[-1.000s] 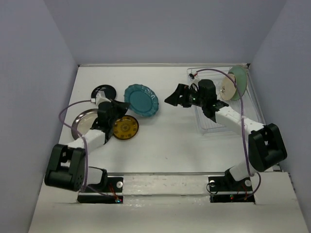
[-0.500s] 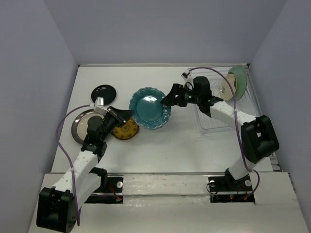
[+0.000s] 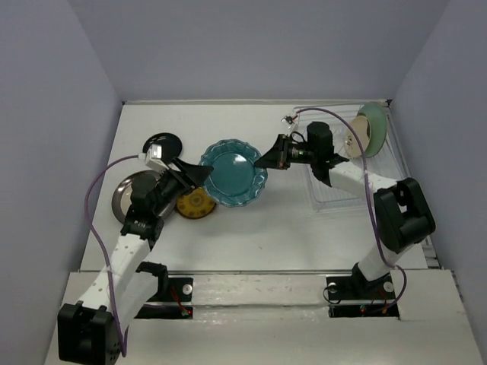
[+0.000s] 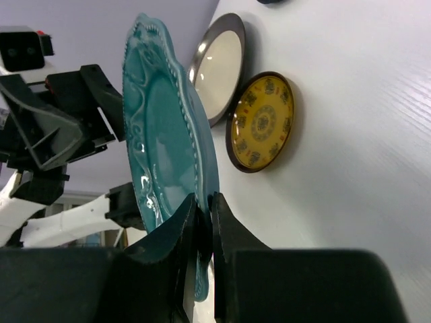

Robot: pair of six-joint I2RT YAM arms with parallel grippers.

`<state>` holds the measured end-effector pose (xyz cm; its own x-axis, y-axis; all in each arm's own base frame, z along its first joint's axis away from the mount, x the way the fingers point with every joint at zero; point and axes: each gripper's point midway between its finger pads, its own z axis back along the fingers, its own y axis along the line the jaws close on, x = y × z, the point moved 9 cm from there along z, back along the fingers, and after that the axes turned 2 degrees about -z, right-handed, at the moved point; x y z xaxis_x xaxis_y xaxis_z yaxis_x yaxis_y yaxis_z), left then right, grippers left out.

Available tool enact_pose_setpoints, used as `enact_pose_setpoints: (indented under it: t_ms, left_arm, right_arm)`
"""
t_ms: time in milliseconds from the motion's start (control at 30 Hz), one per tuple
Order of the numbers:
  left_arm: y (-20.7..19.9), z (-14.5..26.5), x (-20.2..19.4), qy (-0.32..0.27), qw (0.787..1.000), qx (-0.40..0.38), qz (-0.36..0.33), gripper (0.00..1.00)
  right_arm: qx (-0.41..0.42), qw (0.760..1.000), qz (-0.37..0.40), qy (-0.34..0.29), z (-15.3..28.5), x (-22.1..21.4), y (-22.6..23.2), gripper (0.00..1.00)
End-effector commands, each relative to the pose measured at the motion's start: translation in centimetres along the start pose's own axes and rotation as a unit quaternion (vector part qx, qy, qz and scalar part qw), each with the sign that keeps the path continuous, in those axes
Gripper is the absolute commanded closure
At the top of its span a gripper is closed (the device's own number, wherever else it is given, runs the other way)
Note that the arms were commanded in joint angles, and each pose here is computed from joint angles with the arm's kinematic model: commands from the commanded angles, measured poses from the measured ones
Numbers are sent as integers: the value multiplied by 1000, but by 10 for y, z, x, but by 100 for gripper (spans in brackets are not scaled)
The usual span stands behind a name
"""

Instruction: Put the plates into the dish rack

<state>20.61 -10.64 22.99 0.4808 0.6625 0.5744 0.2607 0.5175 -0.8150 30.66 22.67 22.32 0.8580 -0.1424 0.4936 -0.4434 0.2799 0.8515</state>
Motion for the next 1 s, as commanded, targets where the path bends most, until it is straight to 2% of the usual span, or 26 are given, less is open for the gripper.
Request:
enact_pose_setpoints:
  t_ms: [0, 100, 200, 333, 433, 467, 533, 567, 600, 700, 833, 967]
  left_arm:
    - [-68, 9, 34, -3, 987, -112, -116, 19]
    - [-65, 8, 36, 4, 984, -81, -162, 8]
    - [-64, 12, 38, -5, 980, -30, -196, 6]
    - [-64, 17, 37, -13, 972, 11, -234, 3]
    - [-58, 21, 35, -20, 964, 54, -260, 1]
    - [-58, 24, 33, -17, 961, 57, -271, 1]
    - [-55, 25, 30, -20, 957, 66, -281, 1]
    - [-56, 25, 28, -20, 956, 62, -286, 1]
    - [-54, 25, 24, -15, 954, 61, -292, 1]
    - [-57, 26, 22, -12, 953, 53, -300, 1]
    - [-60, 29, 18, -12, 951, 53, -306, 1]
    - [-60, 31, 16, -16, 949, 64, -307, 1]
  right_arm:
    - [74, 995, 57, -20, 10, 21, 51, 93]
    - [65, 993, 70, -65, 26, 43, 68, 93]
    - [33, 986, 92, -138, 62, 70, 83, 93]
    - [-24, 971, 91, -218, 112, 100, 76, 93]
    - [-109, 946, 109, -284, 160, 116, 78, 93]
    - [-149, 929, 113, -321, 178, 124, 75, 93]
    - [-233, 902, 128, -340, 195, 131, 81, 93]
    - [-303, 864, 124, -382, 210, 140, 77, 93]
    - [-347, 847, 132, -381, 217, 140, 75, 93]
    - [-403, 798, 159, -419, 238, 154, 89, 93]
    - [-499, 719, 194, -443, 262, 170, 91, 93]
    - [-552, 678, 214, -435, 272, 184, 82, 93]
